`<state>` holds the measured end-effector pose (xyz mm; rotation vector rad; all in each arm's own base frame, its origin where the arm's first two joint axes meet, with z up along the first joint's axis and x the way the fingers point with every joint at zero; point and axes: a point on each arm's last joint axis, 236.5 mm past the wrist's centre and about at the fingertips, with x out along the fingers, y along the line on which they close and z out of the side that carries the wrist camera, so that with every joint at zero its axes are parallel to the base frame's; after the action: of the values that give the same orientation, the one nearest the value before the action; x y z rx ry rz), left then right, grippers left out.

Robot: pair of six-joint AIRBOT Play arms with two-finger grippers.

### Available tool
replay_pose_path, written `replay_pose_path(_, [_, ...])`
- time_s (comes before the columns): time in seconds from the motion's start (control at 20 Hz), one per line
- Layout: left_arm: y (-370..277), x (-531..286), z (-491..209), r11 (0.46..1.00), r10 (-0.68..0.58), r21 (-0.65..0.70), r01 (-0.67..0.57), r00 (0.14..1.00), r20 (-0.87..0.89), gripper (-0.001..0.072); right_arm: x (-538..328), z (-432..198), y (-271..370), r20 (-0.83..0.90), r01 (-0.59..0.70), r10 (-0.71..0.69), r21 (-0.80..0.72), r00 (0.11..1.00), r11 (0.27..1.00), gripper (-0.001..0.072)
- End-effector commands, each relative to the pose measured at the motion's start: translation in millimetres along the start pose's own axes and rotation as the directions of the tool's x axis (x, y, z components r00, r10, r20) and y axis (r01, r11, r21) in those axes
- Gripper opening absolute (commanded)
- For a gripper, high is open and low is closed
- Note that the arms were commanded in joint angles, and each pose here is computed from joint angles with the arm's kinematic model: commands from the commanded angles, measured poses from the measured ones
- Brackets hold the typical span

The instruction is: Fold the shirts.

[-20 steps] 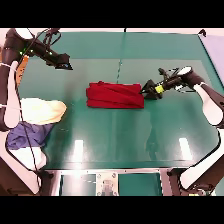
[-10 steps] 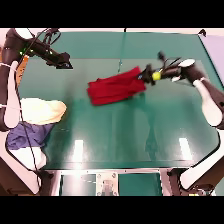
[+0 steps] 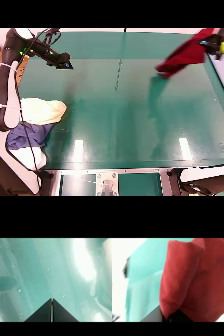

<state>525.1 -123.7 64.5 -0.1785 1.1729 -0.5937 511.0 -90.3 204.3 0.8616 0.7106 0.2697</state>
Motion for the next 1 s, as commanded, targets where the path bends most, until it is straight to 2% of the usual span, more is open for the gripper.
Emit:
replay_pose_path(0.0, [0.1, -0.4, 0.3, 1.0, 0.001, 0.001, -0.001, 1.0, 0.001, 0.0028, -84.5, 37.8, -63.8, 0.155, 0.163, -0.179, 0.111, 0.971, 0.98, 0.0013])
replay_pose_path(0.25, [0.7, -0.5, 5.5, 1.0, 0.003, 0.0, -0.003, 1.0, 0.023, 0.0028, -128.1, 46.8, -98.2, 0.207, 0.192, -0.235, 0.209, 0.95, 0.959, 0.0013])
replay_pose_path(0.45, [-0.8, -0.5, 6.4, 1.0, -0.003, -0.011, 0.003, 1.0, 0.027, 0.0028, -130.8, 70.2, -93.9, 0.304, 0.132, -0.225, 0.298, 0.926, 0.946, 0.0013])
replay_pose_path(0.65, [-1.0, -0.5, 5.5, 1.0, -0.004, -0.011, 0.004, 1.0, 0.023, 0.0028, -147.2, 56.7, -121.6, 0.271, 0.131, -0.267, 0.43, 0.925, 0.893, 0.0013])
replay_pose_path(0.75, [-1.0, 1.2, 2.2, 1.0, -0.008, -0.014, 0.008, 1.0, 0.011, 0.0028, -161.4, 28.6, -160.8, 0.211, 0.23, -0.372, 0.495, 0.904, 0.838, 0.0012])
replay_pose_path(0.8, [-1.6, 5.2, -2.4, 1.0, -0.02, -0.024, 0.02, 1.0, -0.004, 0.0028, -175.7, 7.4, -188.6, 0.172, 0.306, -0.456, 0.535, 0.873, 0.787, 0.0012])
replay_pose_path(0.9, [0.6, 17.3, -18.0, 0.998, -0.041, -0.052, 0.038, 0.998, -0.053, 0.0028, -209.8, -51.7, -243.4, 0.069, 0.419, -0.596, 0.646, 0.8, 0.638, 0.0012])
replay_pose_path(0.95, [1.9, 21.8, -25.1, 0.997, -0.047, -0.063, 0.042, 0.996, -0.076, 0.0027, -226.5, -85.6, -266.4, 0.031, 0.429, -0.632, 0.708, 0.774, 0.561, 0.0011])
